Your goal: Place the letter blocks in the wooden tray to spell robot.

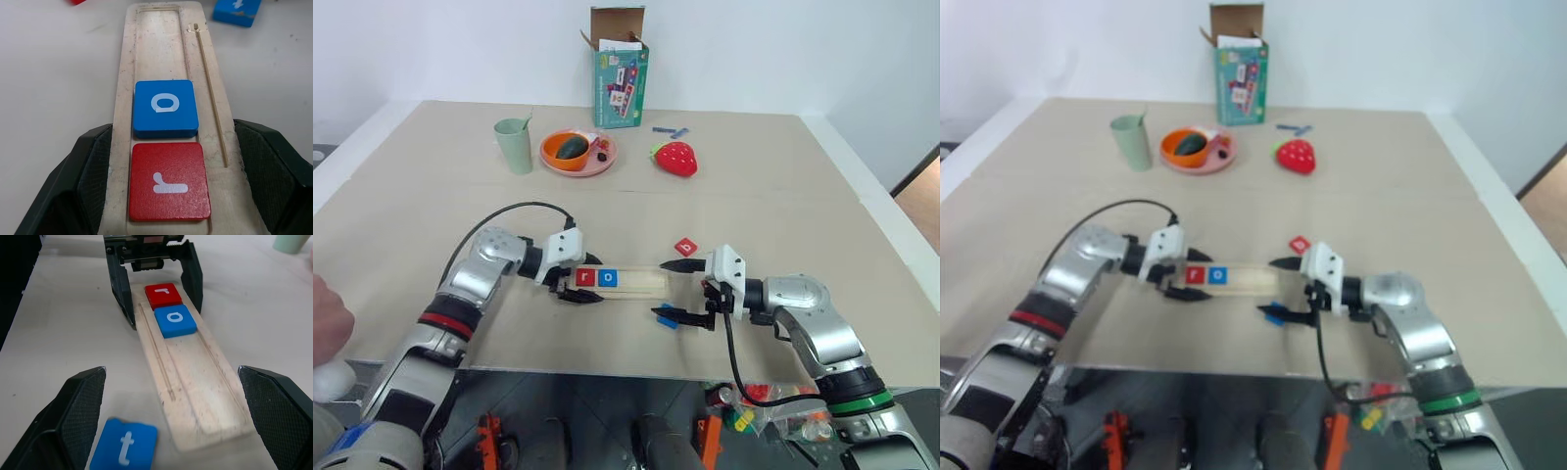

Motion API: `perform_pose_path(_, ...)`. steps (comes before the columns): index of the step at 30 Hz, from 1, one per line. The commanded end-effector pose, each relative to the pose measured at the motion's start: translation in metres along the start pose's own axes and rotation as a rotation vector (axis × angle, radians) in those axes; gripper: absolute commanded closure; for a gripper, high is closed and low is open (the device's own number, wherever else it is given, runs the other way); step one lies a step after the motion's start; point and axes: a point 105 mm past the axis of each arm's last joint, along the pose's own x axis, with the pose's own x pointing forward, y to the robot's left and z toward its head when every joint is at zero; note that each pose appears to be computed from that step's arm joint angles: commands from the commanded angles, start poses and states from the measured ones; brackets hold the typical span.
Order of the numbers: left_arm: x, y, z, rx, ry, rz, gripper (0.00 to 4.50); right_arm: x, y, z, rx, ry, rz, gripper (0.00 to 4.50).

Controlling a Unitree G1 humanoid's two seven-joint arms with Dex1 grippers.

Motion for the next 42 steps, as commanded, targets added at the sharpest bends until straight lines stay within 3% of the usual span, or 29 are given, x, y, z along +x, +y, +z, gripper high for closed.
perform_pose_path(1,0.002,0.004,0.0,0.043,0.037,-0.024,1.29,-0.008,-0.004,0.015,-0.052,-0.025,-0.026,0.0)
perform_pose_path(14,0.003,0.008,-0.004,0.033,0.049,-0.036,1.29,-0.009,-0.002,0.015,-0.052,-0.02,-0.031,0.0)
perform_pose_path(16,0.002,0.01,-0.004,0.043,0.05,-0.028,0.23,-0.008,-0.002,0.015,-0.052,-0.02,-0.032,0.0)
perform_pose_path(17,0.001,0.011,-0.003,0.05,0.049,-0.02,0.05,-0.008,-0.003,0.015,-0.051,-0.022,-0.032,0.0)
perform_pose_path(25,-0.019,0.021,0.006,0.121,0.056,0.045,0.05,-0.009,-0.011,0.023,-0.038,-0.059,-0.067,0.0)
perform_pose_path(31,-0.055,0.024,0.029,0.092,-0.059,0.17,0.05,-0.013,-0.049,0.042,-0.018,-0.066,-0.197,0.0)
perform_pose_path(37,-0.076,0.005,0.042,0.02,-0.157,0.259,0.05,-0.01,-0.086,0.047,0.024,-0.017,-0.352,0.0)
perform_pose_path(42,-0.07,-0.037,0.056,-0.05,-0.297,0.34,0.05,-0.006,-0.097,0.015,0.059,0.111,-0.476,0.0)
